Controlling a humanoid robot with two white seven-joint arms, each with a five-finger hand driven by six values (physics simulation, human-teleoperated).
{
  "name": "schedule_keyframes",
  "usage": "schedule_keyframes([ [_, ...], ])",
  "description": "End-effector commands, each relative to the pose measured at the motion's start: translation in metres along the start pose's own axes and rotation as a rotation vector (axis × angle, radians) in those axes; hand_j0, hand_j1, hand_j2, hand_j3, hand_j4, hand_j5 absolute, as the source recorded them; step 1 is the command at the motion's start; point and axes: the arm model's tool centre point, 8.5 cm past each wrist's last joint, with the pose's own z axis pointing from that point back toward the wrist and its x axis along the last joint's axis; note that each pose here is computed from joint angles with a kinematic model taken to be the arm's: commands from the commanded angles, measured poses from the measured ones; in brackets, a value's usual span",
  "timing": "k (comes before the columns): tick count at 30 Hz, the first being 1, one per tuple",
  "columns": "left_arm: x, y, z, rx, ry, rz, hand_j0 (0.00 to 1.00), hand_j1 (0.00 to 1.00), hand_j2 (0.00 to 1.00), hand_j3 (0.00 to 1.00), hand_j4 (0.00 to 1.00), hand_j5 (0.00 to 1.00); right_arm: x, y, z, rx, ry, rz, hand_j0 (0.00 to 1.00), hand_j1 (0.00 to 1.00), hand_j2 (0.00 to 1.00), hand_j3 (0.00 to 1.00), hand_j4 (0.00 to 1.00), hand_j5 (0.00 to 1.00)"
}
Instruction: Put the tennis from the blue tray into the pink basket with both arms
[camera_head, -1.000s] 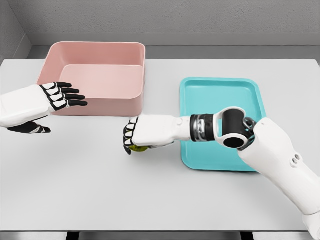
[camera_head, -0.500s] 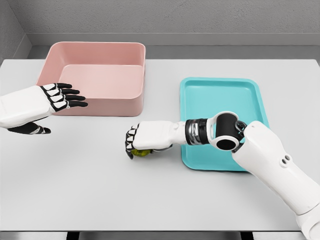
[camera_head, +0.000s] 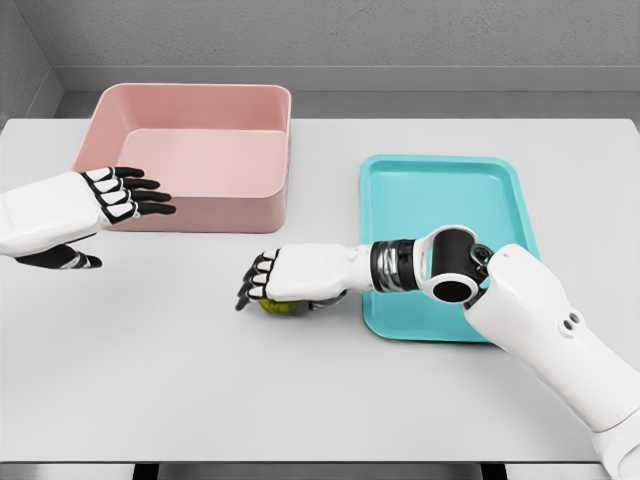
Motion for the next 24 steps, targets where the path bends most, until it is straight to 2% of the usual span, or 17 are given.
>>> schedule_keyframes([
  [1, 0.000, 0.001, 0.000, 0.003, 0.001, 0.005, 1.00, 1.00, 1.00, 1.00, 1.00, 1.00, -0.002, -0.002, 0.002, -0.010, 0.005, -0.006, 1.00, 1.00, 1.00, 1.00, 1.00, 1.00],
  [3, -0.001, 0.002, 0.002, -0.002, 0.004, 0.000, 1.00, 1.00, 1.00, 1.00, 1.00, 1.00, -0.001, -0.007, 0.004, -0.023, 0.004, 0.003, 1.00, 1.00, 1.00, 1.00, 1.00, 1.00],
  [6, -0.002, 0.003, 0.002, -0.001, 0.006, -0.003, 1.00, 1.00, 1.00, 1.00, 1.00, 1.00, 0.003, -0.032, 0.016, -0.087, 0.014, 0.054, 1.00, 1.00, 1.00, 1.00, 1.00, 1.00],
  [9, -0.001, 0.002, 0.002, -0.002, 0.003, -0.001, 1.00, 1.00, 1.00, 1.00, 1.00, 1.00, 0.005, -0.041, 0.029, -0.120, 0.028, 0.083, 1.00, 1.00, 1.00, 1.00, 1.00, 1.00],
  [14, 0.000, -0.002, 0.000, -0.008, 0.000, 0.001, 1.00, 1.00, 1.00, 1.00, 1.00, 1.00, 0.002, -0.059, 0.087, -0.166, 0.125, 0.165, 1.00, 1.00, 1.00, 1.00, 1.00, 1.00],
  [16, 0.000, -0.003, 0.000, -0.010, 0.000, 0.004, 1.00, 1.00, 1.00, 1.00, 1.00, 1.00, -0.004, -0.064, 0.105, -0.199, 0.171, 0.165, 1.00, 1.00, 1.00, 1.00, 1.00, 1.00],
  [17, 0.001, -0.003, -0.001, -0.011, -0.001, 0.004, 1.00, 1.00, 1.00, 1.00, 1.00, 1.00, -0.009, -0.068, 0.116, -0.229, 0.198, 0.155, 1.00, 1.00, 1.00, 1.00, 1.00, 1.00],
  [19, 0.002, -0.007, -0.005, -0.017, -0.003, -0.017, 1.00, 1.00, 1.00, 1.00, 1.00, 1.00, -0.016, -0.065, 0.144, -0.310, 0.245, 0.094, 1.00, 1.00, 1.00, 1.00, 1.00, 1.00],
  [23, 0.010, -0.023, -0.026, -0.030, -0.022, -0.061, 1.00, 1.00, 1.00, 1.00, 1.00, 1.00, -0.021, -0.047, 0.214, -0.506, 0.309, -0.074, 1.00, 1.00, 1.00, 1.00, 1.00, 1.00],
  [24, 0.012, -0.027, -0.031, -0.034, -0.027, -0.059, 1.00, 1.00, 1.00, 1.00, 1.00, 1.00, -0.022, -0.040, 0.226, -0.516, 0.332, -0.093, 1.00, 1.00, 1.00, 1.00, 1.00, 1.00],
])
